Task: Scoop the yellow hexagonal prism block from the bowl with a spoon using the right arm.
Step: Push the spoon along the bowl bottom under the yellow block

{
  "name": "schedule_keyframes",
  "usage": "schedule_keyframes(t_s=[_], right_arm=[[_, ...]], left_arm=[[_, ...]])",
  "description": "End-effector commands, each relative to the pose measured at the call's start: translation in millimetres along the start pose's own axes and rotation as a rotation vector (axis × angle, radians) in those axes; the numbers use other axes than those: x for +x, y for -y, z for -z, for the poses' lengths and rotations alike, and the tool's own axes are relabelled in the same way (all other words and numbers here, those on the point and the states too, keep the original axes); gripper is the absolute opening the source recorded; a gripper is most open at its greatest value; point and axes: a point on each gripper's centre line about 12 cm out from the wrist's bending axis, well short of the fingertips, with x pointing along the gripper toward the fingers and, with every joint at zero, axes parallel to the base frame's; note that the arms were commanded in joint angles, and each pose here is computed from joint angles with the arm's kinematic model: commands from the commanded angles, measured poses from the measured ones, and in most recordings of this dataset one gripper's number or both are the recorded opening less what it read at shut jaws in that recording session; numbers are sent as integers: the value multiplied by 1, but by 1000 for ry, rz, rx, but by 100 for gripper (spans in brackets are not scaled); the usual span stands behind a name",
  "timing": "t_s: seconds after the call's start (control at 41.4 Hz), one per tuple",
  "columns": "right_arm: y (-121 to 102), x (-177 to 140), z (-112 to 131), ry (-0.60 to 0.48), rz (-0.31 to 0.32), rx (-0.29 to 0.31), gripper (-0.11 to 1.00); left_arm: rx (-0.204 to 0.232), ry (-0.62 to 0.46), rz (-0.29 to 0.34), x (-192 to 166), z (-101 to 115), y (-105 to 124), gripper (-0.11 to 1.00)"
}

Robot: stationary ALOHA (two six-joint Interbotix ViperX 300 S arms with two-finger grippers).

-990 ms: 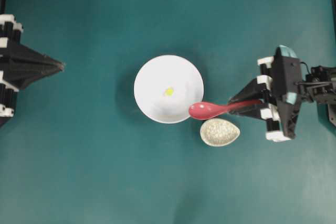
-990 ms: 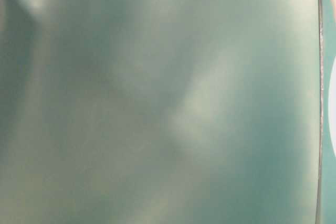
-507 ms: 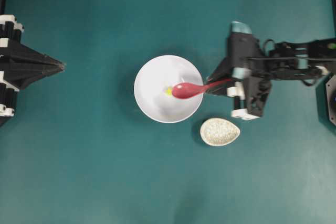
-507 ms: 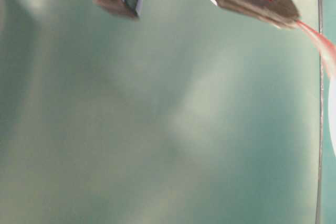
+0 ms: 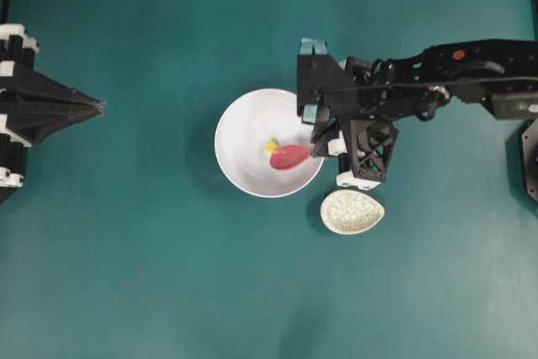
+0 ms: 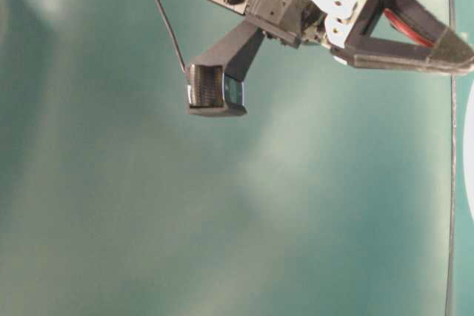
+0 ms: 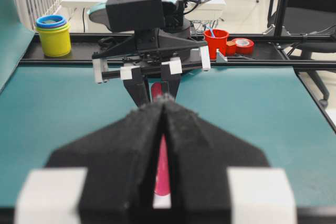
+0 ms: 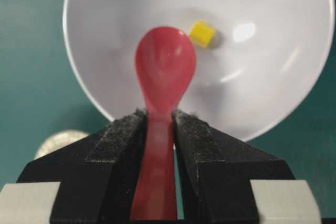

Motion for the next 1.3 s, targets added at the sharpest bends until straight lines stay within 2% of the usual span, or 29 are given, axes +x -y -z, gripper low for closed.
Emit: schedule_keyframes(t_s=[0.0, 0.676, 1.28], right_arm=[[1, -10, -10, 35, 3, 0, 24], [11, 7, -5, 9, 18, 24, 24], [20, 16, -25, 159, 72, 16, 24]], left_arm=[[0, 9, -1, 3, -5, 0, 0], [0, 5, -1, 3, -4, 0, 0], [2, -14, -1, 3, -2, 0, 0]])
